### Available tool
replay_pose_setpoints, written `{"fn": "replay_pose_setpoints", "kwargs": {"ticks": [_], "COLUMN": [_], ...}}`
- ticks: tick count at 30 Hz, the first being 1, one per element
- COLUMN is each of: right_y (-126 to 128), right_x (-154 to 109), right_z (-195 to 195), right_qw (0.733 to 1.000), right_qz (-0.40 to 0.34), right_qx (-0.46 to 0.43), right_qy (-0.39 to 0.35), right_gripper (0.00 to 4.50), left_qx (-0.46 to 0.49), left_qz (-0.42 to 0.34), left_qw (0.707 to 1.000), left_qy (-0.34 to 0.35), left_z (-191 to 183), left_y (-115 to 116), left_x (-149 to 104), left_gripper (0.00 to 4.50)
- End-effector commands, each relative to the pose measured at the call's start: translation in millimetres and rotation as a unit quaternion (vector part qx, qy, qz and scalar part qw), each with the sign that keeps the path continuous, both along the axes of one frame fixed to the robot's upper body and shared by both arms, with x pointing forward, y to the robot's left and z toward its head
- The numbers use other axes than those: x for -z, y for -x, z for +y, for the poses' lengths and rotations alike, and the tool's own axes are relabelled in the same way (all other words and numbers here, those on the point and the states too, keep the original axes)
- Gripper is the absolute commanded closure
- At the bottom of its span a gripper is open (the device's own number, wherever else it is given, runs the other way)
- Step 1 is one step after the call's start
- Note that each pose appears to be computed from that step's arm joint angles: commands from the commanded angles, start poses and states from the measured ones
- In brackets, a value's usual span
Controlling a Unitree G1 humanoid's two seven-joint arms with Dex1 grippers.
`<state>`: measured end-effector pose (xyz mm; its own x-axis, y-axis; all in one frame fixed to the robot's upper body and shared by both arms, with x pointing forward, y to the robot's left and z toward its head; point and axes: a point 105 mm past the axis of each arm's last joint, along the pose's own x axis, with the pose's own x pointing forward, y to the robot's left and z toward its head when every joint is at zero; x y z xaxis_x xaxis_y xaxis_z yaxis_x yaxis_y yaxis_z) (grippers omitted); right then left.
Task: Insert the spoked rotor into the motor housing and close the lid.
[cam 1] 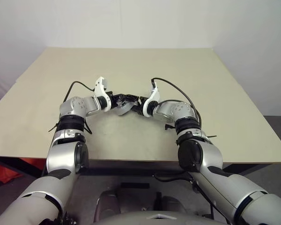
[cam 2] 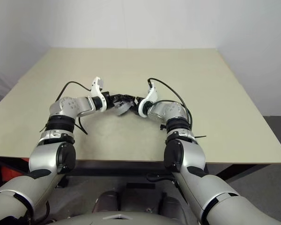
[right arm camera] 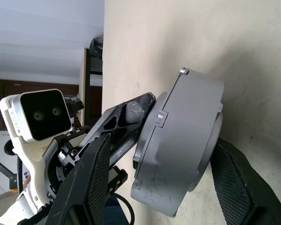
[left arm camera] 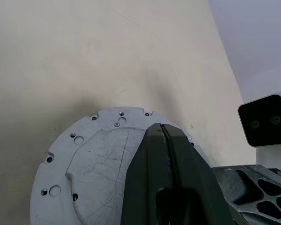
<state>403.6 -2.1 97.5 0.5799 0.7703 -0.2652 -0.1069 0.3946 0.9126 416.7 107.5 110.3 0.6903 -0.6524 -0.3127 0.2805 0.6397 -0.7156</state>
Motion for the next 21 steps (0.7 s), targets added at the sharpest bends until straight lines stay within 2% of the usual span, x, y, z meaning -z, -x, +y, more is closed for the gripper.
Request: {"fn": "replay_pose_setpoints", "kwargs": {"ticks": [1, 14, 18, 21], "right_y": [-8.1, -12.5, -13.5, -14.1], "right_x": [-29.0, -22.7, -22.8, -23.4], "right_z": [5.8, -1.8, -3.5, -4.7], "right_qw": [0.999, 0.999, 0.999, 0.999], "right_qz": [-0.043, -0.043, -0.044, -0.046], "right_qx": [0.000, 0.017, 0.020, 0.022], "right_qy": [-0.027, -0.002, 0.000, 0.002], "right_gripper": [1.27, 1.27, 1.27, 1.27], "left_qx": [0.016, 0.015, 0.003, -0.023], "left_qz": [0.049, 0.051, 0.052, 0.069], "left_qw": [0.999, 0.999, 0.997, 0.993], "left_qy": [-0.005, -0.006, 0.064, 0.098], "left_z": [-6.0, -6.4, -7.6, 0.1], "left_y": [10.8, 11.3, 8.9, 7.7], "left_x": [24.3, 26.9, 17.2, 22.5], "left_gripper": [4.50, 4.50, 4.50, 4.50]}}
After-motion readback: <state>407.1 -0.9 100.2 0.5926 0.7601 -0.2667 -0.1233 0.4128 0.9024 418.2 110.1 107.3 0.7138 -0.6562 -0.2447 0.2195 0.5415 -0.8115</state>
